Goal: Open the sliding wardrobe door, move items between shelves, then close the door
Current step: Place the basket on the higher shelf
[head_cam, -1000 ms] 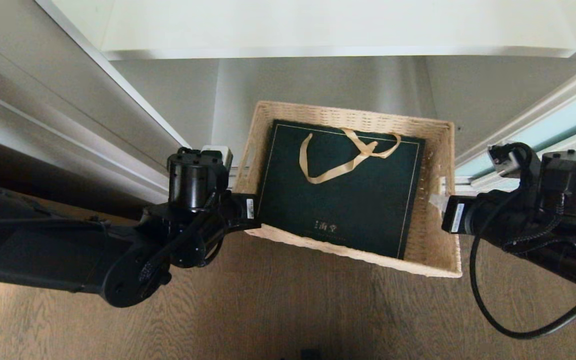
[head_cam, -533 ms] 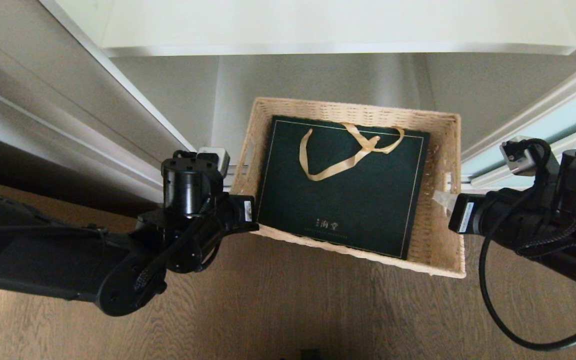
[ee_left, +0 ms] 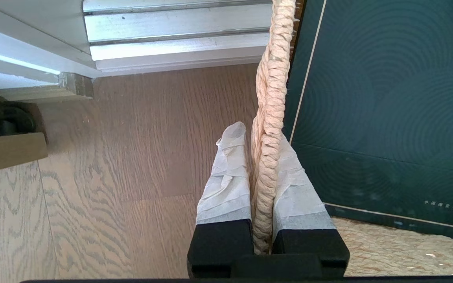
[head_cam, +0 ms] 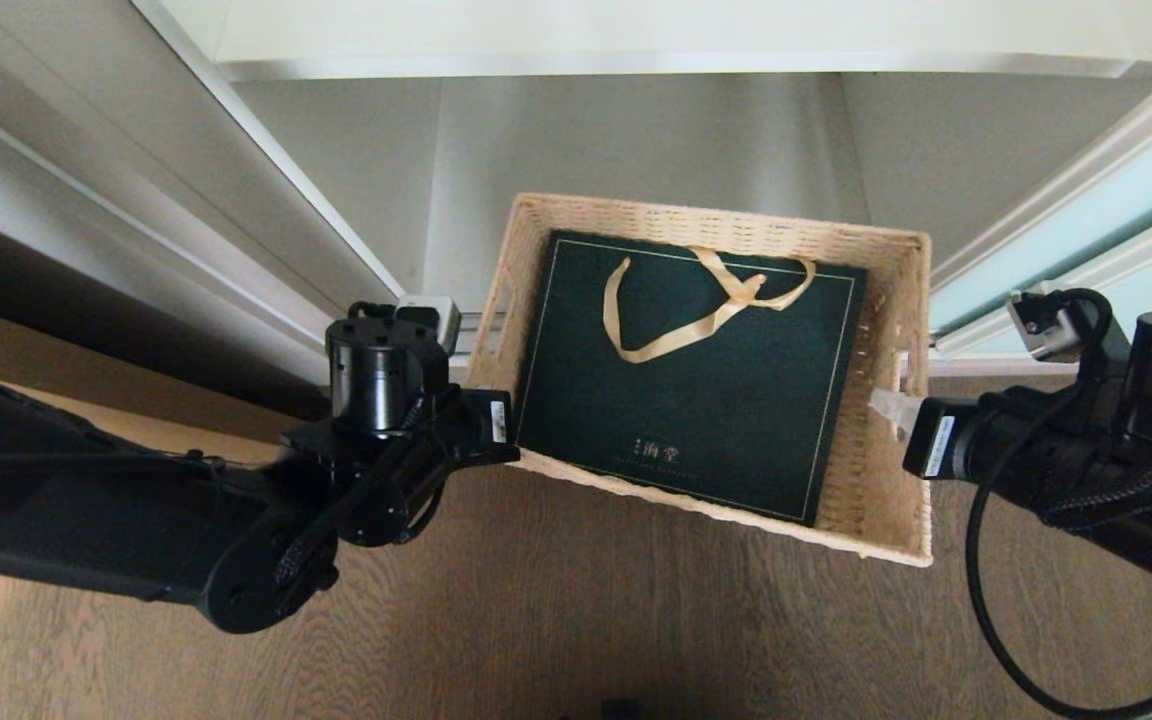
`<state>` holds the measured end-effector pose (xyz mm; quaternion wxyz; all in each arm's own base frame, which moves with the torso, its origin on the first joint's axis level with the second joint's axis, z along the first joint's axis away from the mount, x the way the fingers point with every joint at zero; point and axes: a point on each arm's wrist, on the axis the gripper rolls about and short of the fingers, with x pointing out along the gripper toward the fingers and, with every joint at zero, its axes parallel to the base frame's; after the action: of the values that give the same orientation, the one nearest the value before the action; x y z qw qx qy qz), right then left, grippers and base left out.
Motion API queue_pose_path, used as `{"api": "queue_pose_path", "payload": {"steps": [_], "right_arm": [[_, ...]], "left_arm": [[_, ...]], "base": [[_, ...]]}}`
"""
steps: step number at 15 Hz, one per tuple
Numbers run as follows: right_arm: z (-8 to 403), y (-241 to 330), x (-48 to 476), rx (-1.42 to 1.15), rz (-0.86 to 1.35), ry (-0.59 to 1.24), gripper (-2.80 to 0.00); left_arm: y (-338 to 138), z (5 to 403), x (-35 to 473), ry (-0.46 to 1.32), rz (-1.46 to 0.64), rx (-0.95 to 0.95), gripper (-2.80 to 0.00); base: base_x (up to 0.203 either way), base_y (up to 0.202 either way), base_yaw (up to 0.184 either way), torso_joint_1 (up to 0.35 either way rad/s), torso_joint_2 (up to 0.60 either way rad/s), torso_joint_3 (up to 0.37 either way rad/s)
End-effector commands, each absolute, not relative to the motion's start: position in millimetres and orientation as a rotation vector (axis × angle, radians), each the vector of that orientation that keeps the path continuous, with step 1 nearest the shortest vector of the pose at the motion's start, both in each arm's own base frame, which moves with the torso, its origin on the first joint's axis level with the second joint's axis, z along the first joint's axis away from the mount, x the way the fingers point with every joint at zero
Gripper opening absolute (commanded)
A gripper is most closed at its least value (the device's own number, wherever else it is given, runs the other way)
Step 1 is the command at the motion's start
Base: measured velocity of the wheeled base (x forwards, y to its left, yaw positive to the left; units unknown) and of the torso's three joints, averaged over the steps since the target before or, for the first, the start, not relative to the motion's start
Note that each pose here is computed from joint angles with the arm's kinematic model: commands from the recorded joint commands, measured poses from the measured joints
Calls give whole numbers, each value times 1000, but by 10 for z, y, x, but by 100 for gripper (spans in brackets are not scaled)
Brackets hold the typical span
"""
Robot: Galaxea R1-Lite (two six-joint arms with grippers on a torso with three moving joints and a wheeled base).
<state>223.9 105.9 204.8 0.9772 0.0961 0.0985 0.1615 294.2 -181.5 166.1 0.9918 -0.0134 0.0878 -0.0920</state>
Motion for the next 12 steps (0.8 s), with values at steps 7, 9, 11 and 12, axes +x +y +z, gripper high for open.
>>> {"api": "queue_pose_path", "payload": {"steps": [7,9,11,12], "right_arm": [[1990,1045,2211,196,325,209,-280],[1969,1038,2184,188,327,215,-280],[2009,1024,2136,192,331,198,-280],[2023,1019,2113,193,334,193,-280]], "left_arm": [[-1809,1638,2932,180,-169,-4,-280],[-1800,1588,2906,196,-168,16,-280],[-1803,1587,2858,198,-175,30,-280],[-1792,1595,2816,198,-173,32,-280]], "base": [[0,0,0,0,0,0],[0,0,0,0,0,0],[0,0,0,0,0,0],[0,0,0,0,0,0]]}}
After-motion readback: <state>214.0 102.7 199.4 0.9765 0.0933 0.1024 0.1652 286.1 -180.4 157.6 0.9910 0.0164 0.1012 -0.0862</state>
